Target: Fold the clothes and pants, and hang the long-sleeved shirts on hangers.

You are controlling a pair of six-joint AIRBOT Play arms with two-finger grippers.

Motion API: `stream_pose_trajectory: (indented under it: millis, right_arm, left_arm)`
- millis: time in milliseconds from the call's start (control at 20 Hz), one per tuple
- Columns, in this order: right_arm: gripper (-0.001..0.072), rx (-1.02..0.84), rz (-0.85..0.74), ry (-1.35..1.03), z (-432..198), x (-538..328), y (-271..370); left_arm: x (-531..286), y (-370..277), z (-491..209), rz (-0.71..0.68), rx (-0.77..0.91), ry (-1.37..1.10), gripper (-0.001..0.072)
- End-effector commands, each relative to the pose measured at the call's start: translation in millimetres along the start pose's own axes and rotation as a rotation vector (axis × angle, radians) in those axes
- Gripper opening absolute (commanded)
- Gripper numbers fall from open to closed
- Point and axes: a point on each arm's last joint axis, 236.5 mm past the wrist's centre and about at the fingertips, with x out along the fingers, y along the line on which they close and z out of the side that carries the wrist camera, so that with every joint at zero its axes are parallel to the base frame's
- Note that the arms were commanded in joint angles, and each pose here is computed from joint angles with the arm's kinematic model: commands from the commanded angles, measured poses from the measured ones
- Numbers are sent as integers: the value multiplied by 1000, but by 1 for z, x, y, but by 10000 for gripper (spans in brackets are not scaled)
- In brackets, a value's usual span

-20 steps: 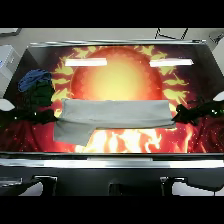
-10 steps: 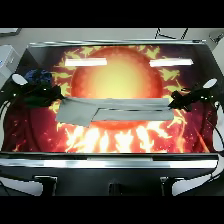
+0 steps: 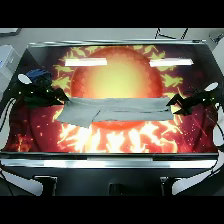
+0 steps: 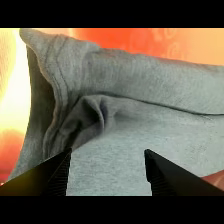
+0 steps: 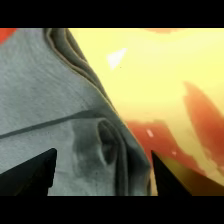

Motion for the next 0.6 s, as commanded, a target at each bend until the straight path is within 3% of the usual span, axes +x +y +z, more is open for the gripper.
stream_pose_trajectory:
  millis: [0, 150, 250, 300, 450, 550]
  right_arm:
    - [712, -17, 40, 73, -9, 12, -3]
    - [663, 1, 101, 112, -13, 33, 13]
    - [303, -19, 144, 111, -13, 36, 27]
    - [62, -39, 209, 107, -14, 30, 43]
    - [38, -141, 336, 37, -17, -8, 90]
    - [38, -235, 362, -8, -32, -40, 124]
  left_arm:
    - [-30, -17, -2, -8, 50, -38, 524]
    - [-44, -47, -7, -18, 131, -74, 524]
    - [-44, -73, -9, -44, 174, -96, 521]
    - [-40, -92, -9, -78, 192, -111, 493]
    - [-14, -153, -7, -163, 254, -178, 165]
    - [25, -197, -18, -187, 306, -194, 24]
